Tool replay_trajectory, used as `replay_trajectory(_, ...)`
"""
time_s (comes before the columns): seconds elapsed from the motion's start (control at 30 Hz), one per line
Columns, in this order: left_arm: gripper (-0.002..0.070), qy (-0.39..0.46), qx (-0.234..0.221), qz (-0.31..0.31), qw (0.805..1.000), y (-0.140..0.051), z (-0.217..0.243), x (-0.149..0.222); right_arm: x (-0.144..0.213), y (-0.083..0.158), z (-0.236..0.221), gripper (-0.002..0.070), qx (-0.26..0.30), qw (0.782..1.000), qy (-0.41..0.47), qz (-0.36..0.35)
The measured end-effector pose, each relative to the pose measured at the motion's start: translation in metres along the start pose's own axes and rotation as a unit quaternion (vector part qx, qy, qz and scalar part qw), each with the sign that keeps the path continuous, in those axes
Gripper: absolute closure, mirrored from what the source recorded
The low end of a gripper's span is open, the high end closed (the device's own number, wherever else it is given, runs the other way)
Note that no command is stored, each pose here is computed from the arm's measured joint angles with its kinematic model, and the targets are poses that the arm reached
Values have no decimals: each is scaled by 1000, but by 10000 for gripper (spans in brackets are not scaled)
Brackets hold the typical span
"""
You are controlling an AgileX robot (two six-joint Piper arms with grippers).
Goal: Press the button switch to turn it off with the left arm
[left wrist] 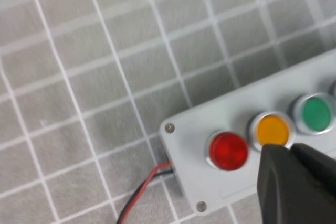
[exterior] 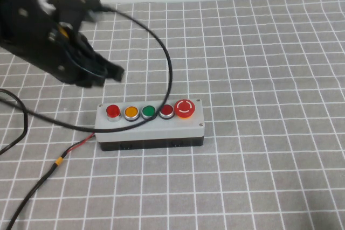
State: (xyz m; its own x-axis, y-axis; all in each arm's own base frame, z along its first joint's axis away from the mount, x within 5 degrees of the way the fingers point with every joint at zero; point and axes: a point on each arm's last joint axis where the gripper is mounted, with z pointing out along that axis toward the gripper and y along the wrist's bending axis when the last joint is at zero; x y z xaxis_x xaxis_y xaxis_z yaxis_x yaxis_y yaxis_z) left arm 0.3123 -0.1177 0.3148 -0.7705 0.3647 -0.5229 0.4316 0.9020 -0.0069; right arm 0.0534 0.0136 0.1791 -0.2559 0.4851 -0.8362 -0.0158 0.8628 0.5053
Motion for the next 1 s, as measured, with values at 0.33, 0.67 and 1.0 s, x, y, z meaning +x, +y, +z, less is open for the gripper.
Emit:
replay_trajectory(0.33, 678, -86, -6, 1, 996, -6, -86, 13, 0, 0, 0, 694, 0, 1000, 0, 0)
replay_trajectory(0.67, 678, -149, -8, -14, 989, -16, -146, 81, 0, 0, 0, 694, 0, 1000, 0, 0)
replay_trajectory(1.0, 678, -212, -4, -47, 976, -25, -163, 183, 0, 0, 0, 694, 0, 1000, 0, 0)
